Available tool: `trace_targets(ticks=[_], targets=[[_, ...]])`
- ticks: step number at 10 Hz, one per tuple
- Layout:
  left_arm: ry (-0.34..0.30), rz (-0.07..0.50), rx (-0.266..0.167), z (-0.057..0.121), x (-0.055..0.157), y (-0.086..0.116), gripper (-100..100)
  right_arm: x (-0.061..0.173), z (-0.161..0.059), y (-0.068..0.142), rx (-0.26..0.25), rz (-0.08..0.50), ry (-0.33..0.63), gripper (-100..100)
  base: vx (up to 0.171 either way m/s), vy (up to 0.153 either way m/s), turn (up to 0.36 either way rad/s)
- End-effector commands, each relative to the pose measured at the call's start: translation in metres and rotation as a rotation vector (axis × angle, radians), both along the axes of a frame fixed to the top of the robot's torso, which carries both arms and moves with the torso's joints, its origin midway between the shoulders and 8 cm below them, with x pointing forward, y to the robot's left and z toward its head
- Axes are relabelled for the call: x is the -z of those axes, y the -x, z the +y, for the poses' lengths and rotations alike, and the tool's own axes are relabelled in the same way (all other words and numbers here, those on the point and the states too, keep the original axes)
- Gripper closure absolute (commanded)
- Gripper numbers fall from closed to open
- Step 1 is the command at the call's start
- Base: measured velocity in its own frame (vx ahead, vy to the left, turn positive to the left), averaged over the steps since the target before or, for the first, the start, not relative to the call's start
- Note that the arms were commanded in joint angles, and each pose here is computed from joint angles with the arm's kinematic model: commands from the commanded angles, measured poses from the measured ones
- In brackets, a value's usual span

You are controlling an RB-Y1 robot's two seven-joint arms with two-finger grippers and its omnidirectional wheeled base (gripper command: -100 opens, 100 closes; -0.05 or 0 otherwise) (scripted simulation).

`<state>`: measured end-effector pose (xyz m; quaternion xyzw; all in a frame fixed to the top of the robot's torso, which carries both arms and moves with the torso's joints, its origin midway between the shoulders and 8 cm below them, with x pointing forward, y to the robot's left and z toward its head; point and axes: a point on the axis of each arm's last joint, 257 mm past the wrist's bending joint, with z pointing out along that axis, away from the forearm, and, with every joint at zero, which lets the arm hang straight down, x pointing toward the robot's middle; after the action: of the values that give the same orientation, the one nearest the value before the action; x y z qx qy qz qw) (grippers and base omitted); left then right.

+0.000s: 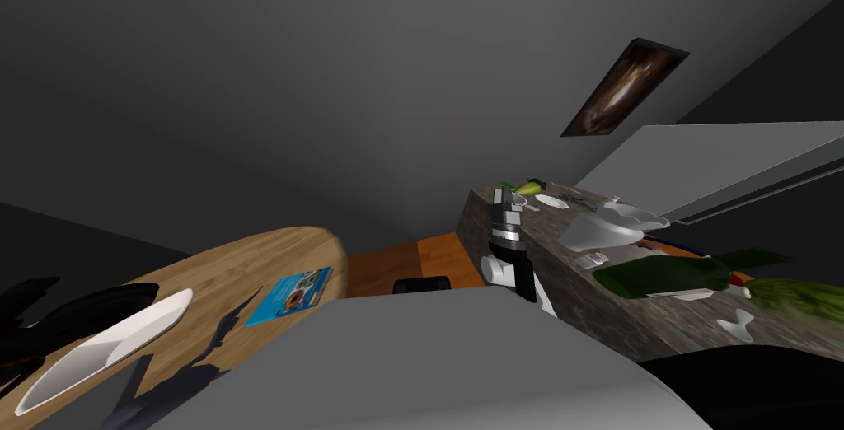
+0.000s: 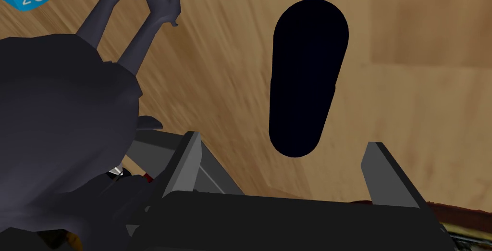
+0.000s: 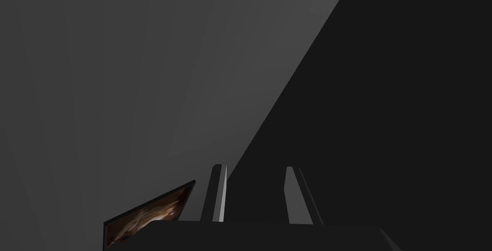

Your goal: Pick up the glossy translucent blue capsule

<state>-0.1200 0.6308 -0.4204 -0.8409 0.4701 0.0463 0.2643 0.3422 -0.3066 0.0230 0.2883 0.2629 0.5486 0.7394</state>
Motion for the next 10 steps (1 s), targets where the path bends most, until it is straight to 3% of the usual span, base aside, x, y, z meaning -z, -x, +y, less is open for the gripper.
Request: trace_targets(ticks=[1, 4, 5, 9, 10], targets=[[-0.004, -0.004, -0.002, 0.0002, 0.0084, -0.0014, -100, 0.0000, 0.0000, 0.0000, 0.000, 0.000, 0.000, 0, -0.005, 0.019, -0.012], [-0.006, -0.007, -0.004, -0.0005, 0.0140, -0.0020, -100, 0.0000, 0.0000, 0.0000, 0.000, 0.000, 0.000, 0, -0.009, 0.028, -0.010], [-0.006, -0.007, -0.003, -0.0005, 0.0145, -0.0021, 100, 0.0000, 0.0000, 0.0000, 0.000, 0.000, 0.000, 0, 0.000, 0.000, 0.000], [-0.007, -0.009, -0.003, -0.0002, 0.0143, -0.0027, 100, 0.0000, 0.0000, 0.0000, 0.000, 0.000, 0.000, 0, 0.000, 0.000, 0.000], [-0.006, -0.008, -0.003, -0.0003, 0.0143, -0.0026, 0, 0.0000, 0.0000, 0.0000, 0.000, 0.000, 0.000, 0, 0.000, 0.000, 0.000]])
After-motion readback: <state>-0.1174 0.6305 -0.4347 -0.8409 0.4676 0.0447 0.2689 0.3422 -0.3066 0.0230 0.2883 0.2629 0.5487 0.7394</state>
